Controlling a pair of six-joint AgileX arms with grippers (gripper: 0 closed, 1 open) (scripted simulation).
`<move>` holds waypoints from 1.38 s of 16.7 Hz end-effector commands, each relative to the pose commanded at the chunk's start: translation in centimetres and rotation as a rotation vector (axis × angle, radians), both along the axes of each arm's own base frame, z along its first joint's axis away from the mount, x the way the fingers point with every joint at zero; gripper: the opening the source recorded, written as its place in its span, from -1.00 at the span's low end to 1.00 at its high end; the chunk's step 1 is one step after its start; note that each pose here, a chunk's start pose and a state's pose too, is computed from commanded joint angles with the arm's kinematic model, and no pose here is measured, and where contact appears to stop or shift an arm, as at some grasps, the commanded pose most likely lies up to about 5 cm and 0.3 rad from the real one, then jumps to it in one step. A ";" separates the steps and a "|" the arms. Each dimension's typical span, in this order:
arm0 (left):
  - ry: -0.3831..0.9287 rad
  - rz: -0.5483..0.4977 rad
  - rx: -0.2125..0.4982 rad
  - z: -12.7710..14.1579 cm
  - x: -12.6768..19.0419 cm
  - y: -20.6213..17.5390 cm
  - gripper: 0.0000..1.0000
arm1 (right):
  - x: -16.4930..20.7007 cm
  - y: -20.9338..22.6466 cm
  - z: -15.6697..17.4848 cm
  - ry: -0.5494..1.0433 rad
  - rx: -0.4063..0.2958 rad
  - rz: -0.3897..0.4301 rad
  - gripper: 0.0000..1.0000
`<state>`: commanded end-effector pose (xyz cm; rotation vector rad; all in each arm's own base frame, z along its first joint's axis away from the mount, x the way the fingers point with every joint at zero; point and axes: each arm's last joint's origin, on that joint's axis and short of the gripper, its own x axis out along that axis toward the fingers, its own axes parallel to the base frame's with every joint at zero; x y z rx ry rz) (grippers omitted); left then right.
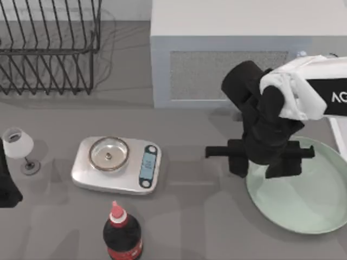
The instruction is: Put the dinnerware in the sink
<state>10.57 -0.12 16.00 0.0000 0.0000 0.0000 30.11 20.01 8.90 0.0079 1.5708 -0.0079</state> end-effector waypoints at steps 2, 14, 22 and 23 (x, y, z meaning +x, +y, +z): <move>0.000 0.000 0.000 0.0 0.0 0.0 1.00 | 0.4 -0.5 3.4 -0.094 0.038 -0.007 -1.00; 0.000 0.000 0.000 0.0 0.0 0.0 1.00 | 0.1 6.0 18.3 -0.083 0.027 0.049 -1.00; 0.000 0.000 0.000 0.0 0.0 0.0 1.00 | 0.4 -0.3 28.3 -0.094 0.038 -0.006 -1.00; 0.000 0.000 0.000 0.0 0.0 0.0 1.00 | 0.4 -0.5 28.4 -0.094 0.038 -0.007 -1.00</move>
